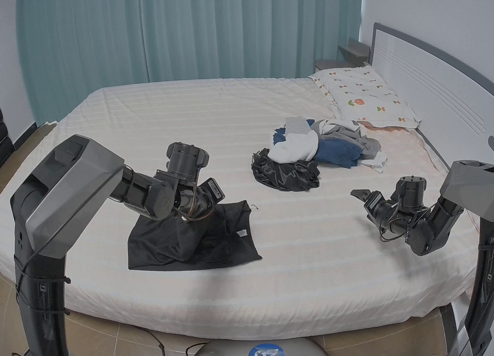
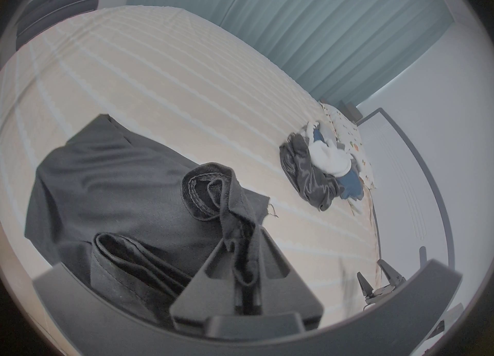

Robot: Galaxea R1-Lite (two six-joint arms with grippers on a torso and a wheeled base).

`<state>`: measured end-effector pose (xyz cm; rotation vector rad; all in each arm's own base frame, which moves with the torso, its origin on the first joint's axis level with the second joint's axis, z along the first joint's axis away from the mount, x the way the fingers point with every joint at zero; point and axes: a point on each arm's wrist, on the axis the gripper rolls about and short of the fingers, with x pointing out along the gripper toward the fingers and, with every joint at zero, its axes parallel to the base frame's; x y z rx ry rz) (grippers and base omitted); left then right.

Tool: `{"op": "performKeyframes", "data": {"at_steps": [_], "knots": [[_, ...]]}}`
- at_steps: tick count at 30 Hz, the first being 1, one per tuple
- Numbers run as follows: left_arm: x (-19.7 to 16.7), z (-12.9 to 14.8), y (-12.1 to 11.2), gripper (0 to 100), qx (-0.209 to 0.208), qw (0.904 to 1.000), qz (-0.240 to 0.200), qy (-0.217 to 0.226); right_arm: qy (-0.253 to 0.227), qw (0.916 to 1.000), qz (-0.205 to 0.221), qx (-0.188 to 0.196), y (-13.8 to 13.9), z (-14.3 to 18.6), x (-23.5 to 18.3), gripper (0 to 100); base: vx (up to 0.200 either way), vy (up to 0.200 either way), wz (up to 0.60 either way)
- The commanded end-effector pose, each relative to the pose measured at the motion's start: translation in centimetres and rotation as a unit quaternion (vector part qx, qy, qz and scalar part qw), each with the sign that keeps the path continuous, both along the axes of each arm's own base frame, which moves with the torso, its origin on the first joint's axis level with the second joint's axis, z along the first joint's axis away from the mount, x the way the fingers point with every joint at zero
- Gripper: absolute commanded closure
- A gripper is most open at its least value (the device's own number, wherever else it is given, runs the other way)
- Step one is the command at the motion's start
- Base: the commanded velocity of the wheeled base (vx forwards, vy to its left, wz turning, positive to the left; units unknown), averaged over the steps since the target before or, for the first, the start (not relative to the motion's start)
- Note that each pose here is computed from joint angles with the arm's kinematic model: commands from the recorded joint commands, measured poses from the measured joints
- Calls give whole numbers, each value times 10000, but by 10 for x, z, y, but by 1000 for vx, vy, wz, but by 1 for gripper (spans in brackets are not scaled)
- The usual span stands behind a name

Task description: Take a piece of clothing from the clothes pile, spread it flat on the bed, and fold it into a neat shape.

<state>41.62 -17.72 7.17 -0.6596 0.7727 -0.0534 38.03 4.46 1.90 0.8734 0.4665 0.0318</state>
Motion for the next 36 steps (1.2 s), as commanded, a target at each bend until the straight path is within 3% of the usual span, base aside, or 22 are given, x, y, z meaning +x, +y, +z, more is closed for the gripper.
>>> {"op": "performKeyframes", "data": {"at_steps": [1,4,9,10,19,21,27,30,31,34,36], "knots": [[5,-17,-11,100,71,10000,-22,65,11,10000,11,0,1,-1,0,0,0,0,0],[14,-21,-17,100,-65,9997,253,24,18,10000,11,-1,1,-2,0,0,0,0,0],[17,-23,-24,100,-260,9991,332,7,34,10000,11,-3,1,-2,0,0,0,0,0],[19,-23,-25,0,-266,9991,338,-16,41,10000,11,-3,1,-3,0,0,0,0,0],[19,-19,-24,0,-468,9978,468,37,55,10000,22,-12,1,-4,-1,0,0,0,0],[19,-1,-12,0,-709,9953,666,-20,70,10000,22,-14,1,-4,-1,0,0,0,0],[5,3,28,0,-836,9931,763,314,85,9999,60,-16,4,-5,-2,0,0,0,0],[0,3,37,0,-899,9923,733,428,101,9999,60,-18,4,-6,-2,0,-67,0,0],[-9,-1,60,0,-992,9896,815,647,108,9999,60,-18,4,-6,-3,0,-200,0,0],[-11,-4,72,0,-1109,9875,913,641,101,9999,68,-18,5,-6,-3,0,-200,0,0],[-12,-11,98,0,-1369,9824,1159,514,101,9999,114,-18,8,-5,-4,0,-100,0,0]]}}
